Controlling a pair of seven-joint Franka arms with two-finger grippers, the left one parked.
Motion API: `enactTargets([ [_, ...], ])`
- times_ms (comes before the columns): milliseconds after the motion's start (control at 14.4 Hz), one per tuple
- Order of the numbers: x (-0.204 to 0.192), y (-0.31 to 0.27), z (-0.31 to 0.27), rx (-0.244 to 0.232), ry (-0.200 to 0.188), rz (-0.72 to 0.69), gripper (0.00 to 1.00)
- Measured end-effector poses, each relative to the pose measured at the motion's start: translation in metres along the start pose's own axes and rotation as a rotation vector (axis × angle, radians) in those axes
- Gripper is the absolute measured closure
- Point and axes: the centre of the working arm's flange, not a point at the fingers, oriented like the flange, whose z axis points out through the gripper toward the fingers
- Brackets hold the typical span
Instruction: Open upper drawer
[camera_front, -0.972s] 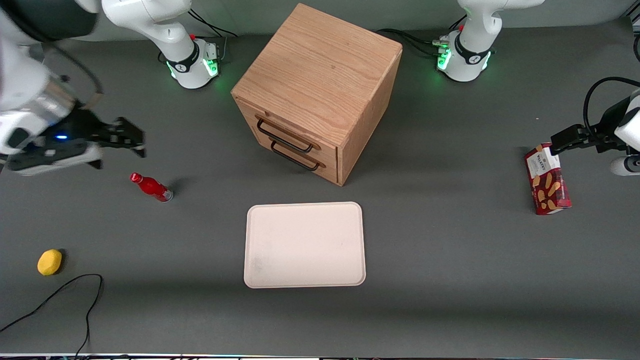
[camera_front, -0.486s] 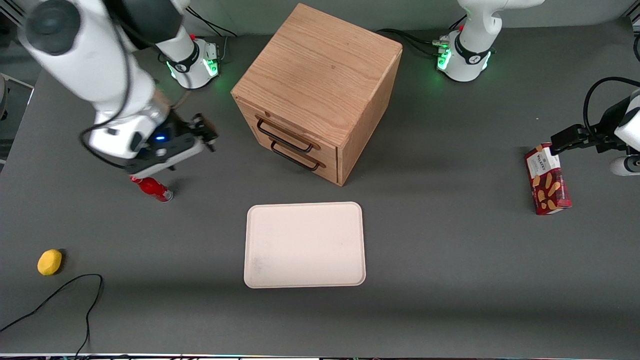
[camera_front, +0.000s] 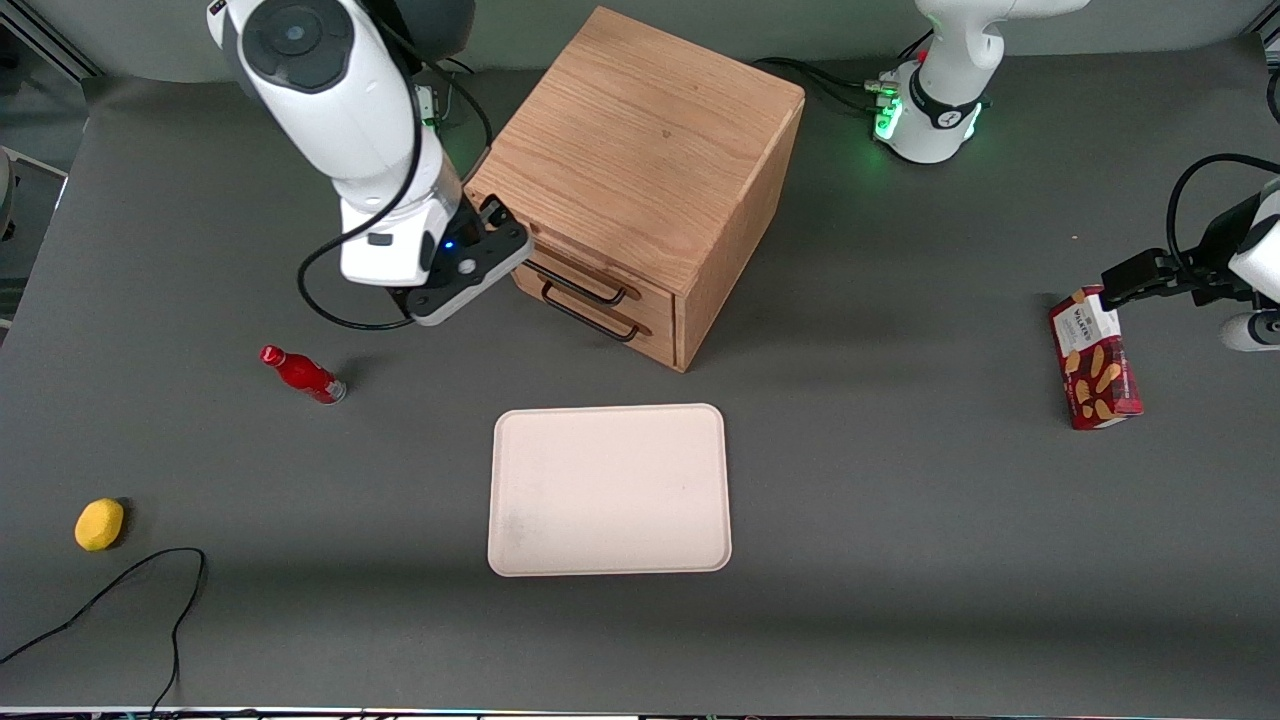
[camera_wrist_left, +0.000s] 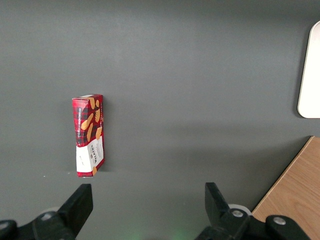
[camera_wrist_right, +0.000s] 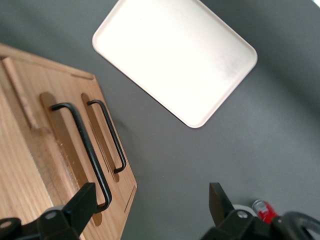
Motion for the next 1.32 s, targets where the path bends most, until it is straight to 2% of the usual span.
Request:
enactTargets([
  [417, 0.005, -0.014, 0.013, 0.005, 0.002, -0.137, 0.00],
  [1319, 0.007, -0.029, 0.033, 0.106, -0.006, -0.204, 0.00],
])
